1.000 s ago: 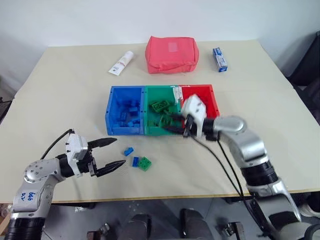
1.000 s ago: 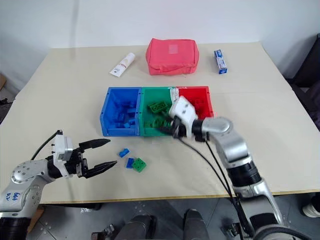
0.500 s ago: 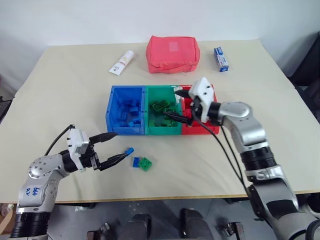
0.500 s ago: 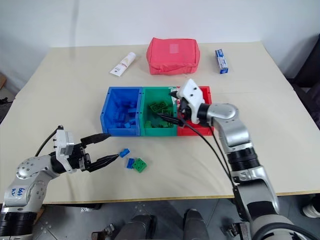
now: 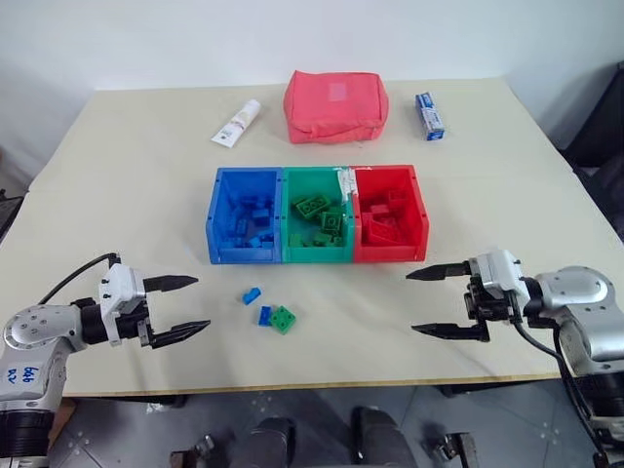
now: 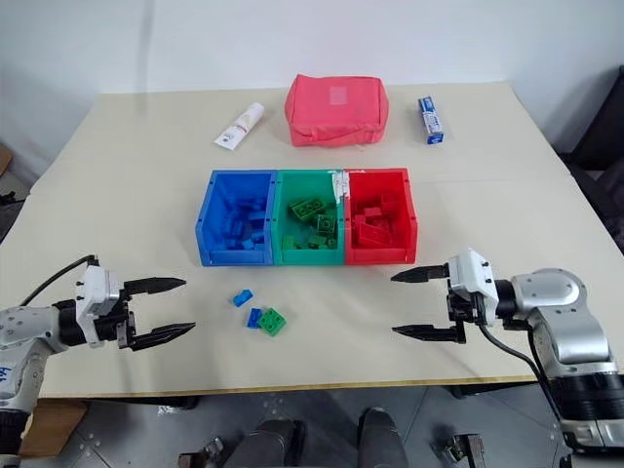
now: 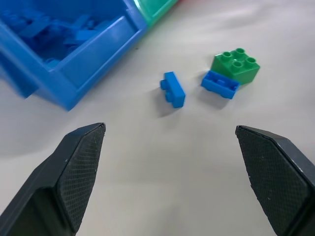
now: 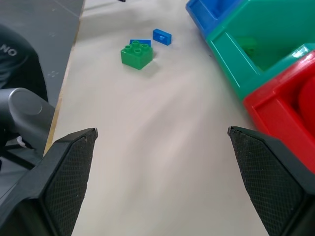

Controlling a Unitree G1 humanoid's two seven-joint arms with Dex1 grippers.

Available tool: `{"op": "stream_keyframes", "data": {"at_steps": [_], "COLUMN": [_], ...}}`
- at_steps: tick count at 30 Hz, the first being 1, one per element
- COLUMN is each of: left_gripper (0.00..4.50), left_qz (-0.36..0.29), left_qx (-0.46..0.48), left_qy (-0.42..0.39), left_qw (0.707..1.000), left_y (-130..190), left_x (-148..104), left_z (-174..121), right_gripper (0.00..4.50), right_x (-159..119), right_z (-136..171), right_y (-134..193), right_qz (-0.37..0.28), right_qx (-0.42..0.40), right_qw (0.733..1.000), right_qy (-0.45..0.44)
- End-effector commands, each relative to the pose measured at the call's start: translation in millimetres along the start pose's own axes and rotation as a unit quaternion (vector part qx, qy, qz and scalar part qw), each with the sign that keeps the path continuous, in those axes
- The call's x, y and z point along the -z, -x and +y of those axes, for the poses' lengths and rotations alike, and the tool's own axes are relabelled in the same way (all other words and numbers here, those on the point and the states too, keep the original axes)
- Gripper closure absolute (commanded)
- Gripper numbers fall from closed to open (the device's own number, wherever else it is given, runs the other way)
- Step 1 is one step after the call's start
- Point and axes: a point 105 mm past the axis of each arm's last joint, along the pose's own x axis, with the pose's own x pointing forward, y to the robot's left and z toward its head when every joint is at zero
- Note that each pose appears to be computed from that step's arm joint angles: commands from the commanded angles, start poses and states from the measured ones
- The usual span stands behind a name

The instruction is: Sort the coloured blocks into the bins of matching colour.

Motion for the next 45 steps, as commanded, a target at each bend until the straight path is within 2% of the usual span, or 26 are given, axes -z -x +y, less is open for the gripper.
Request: {"op": "stream_keyframes", "data": {"at_steps": [1,4,7,9,14,19,25,28,36,38,42,45], "left_gripper": [0.00,0.00,0.00,0.00,0.00,0.00,0.00,0.60,2.93,3.01,3.01,3.01], "left_qz": [-0.012,-0.046,-0.038,-0.024,0.072,0.176,0.210,0.219,0.227,0.215,0.146,0.106], "left_qx": [0.027,-0.004,0.031,0.034,0.007,0.004,0.007,0.014,0.007,0.005,0.005,-0.031], "left_qy": [-0.034,-0.024,-0.007,0.014,0.061,0.059,0.072,0.077,0.074,0.079,0.090,0.062], "left_qw": [0.999,0.999,0.999,0.999,0.996,0.983,0.975,0.973,0.971,0.973,0.985,0.992], "left_y": [-27.2,-45.8,-83.1,-96.5,-119.5,-122.4,-127.7,-129.7,-131.4,-134.6,-143.8,-148.3], "left_x": [-18.6,-35.1,-51.1,-56.6,-51.4,-42.3,-38.0,-33.2,-26.2,-30.0,-56.1,-74.1], "left_z": [-12.0,-13.1,-46.2,-56.2,-62.7,-64.1,-64.0,-67.1,-65.1,-63.9,-55.9,-32.6], "right_gripper": [0.06,0.06,0.06,0.06,0.06,0.06,0.06,0.00,0.00,0.00,0.00,0.00], "right_x": [-7.6,-8.7,-11.8,-10.2,-10.4,-11.8,-12.1,-12.5,-12.0,-11.8,-15.1,-18.5], "right_z": [1.5,1.9,6.9,11.8,17.9,22.9,26.5,28.0,30.3,30.0,24.6,17.4], "right_y": [6.1,6.6,4.0,2.5,-0.8,-5.6,-9.0,-10.1,-10.8,-10.6,-7.8,-2.4], "right_qz": [-0.009,-0.015,-0.027,-0.024,-0.022,-0.025,-0.025,-0.025,-0.024,-0.025,-0.052,-0.082], "right_qx": [0.019,0.032,0.045,0.045,0.047,0.048,0.051,0.051,0.056,0.063,0.112,0.172], "right_qw": [1.000,0.999,0.999,0.999,0.998,0.998,0.998,0.998,0.998,0.998,0.992,0.981], "right_qy": [0.012,0.012,-0.001,-0.012,-0.018,-0.018,-0.018,-0.018,-0.018,-0.017,-0.025,-0.034]}}
